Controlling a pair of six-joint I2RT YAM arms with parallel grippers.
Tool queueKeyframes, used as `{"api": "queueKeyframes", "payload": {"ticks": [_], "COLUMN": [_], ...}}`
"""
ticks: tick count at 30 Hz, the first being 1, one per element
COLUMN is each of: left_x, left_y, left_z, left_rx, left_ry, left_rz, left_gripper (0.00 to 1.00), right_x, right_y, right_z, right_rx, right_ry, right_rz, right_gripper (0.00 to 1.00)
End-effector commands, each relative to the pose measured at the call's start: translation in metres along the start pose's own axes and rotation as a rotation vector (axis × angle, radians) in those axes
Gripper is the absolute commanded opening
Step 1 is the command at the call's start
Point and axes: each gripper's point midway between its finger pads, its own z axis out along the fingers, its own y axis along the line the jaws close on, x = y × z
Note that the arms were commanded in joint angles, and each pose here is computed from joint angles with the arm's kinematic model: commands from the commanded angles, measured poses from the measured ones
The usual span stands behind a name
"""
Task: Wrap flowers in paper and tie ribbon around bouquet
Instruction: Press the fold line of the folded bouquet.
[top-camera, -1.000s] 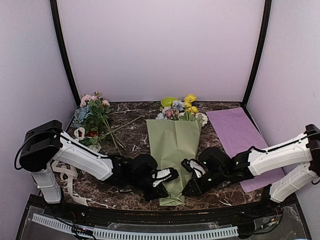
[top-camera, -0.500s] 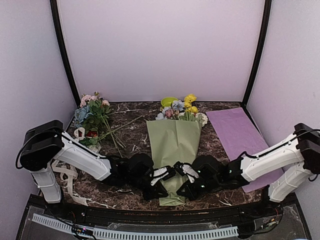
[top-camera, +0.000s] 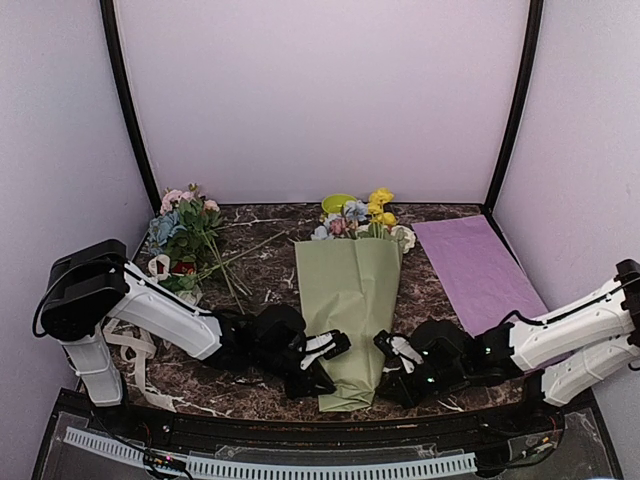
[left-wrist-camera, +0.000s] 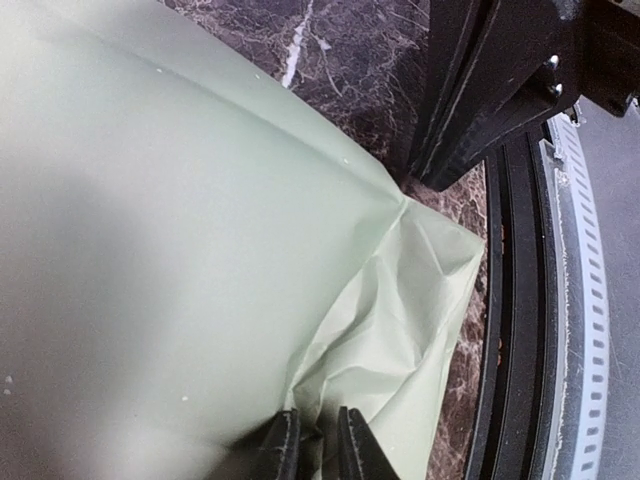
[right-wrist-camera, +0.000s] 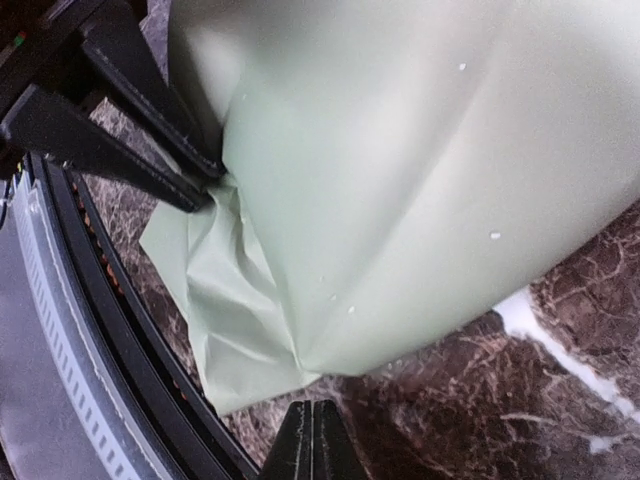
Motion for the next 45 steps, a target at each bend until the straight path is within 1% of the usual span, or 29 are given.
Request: {"api": "queueKeyframes", "payload": {"ticks": [1,4,6,10,13,16,18,21,26,29,30,32,34,36,38,39,41,42,45], "left_x": [0.053,0.052,0.051,0.053,0.054,0.054,0.055,0.056,0.053,0.052,0.052,0.052,0.052,0.053,0.052,0.051,0.049,0.048,0.049], "left_y": [0.011,0.011,0.011,0.010,0.011,0.013,0.015,0.017,0.018,0.018,0.018,0.018,0.017,0.018,0.019,0.019,0.019,0.019,0.022], "left_z": [0.003,0.004,0.004,0.003,0.002,0.001,0.001,0.001,0.001,0.002,0.002,0.001,0.001,0.002,0.002,0.003,0.004,0.005,0.008], "left_rx": [-0.030,-0.025,-0.022,-0.019,-0.021,-0.022,-0.025,-0.026,-0.021,-0.017,-0.016,-0.014,-0.012,-0.014,-0.019,-0.020,-0.016,-0.015,-0.025], "left_ry": [0.176,0.175,0.174,0.182,0.185,0.183,0.183,0.183,0.177,0.175,0.175,0.174,0.170,0.170,0.168,0.170,0.169,0.168,0.173], "left_rz": [-0.056,-0.056,-0.059,-0.065,-0.068,-0.072,-0.075,-0.078,-0.075,-0.075,-0.075,-0.077,-0.083,-0.088,-0.093,-0.096,-0.095,-0.094,-0.095], "left_gripper": [0.15,0.15,0.15,0.15,0.15,0.15,0.15,0.15,0.15,0.15,0.15,0.15,0.15,0.15,0.15,0.15,0.15,0.15,0.15], "right_x": [0.009,-0.017,-0.032,-0.043,-0.034,-0.009,0.009,0.027,0.033,0.036,0.035,0.024,0.006,-0.009,-0.017,-0.020,-0.027,-0.026,-0.021], "right_y": [0.005,0.028,0.039,0.044,0.040,0.031,0.019,0.004,0.000,-0.003,-0.001,0.009,0.017,0.014,0.012,0.010,0.022,0.024,0.022], "right_z": [-0.017,-0.022,-0.020,-0.005,0.012,0.025,0.027,0.019,0.004,0.001,-0.001,-0.009,-0.020,-0.029,-0.036,-0.038,-0.042,-0.042,-0.040], "right_rx": [0.010,-0.059,-0.069,-0.061,-0.059,-0.061,-0.033,0.002,0.011,0.040,0.040,0.013,-0.023,-0.066,-0.151,-0.183,-0.302,-0.321,-0.331], "right_ry": [0.065,0.003,-0.029,-0.036,0.018,0.097,0.138,0.156,0.145,0.178,0.186,0.158,0.107,0.095,0.100,0.085,0.070,0.075,0.095], "right_rz": [-0.065,-0.114,-0.149,-0.198,-0.200,-0.172,-0.136,-0.078,-0.049,-0.054,-0.057,-0.043,0.029,0.241,0.470,0.573,0.715,0.777,0.932], "right_gripper": [0.05,0.07,0.07,0.08,0.08,0.07,0.06,0.05,0.05,0.05,0.05,0.06,0.17,0.20,0.27,0.29,0.35,0.37,0.37]}}
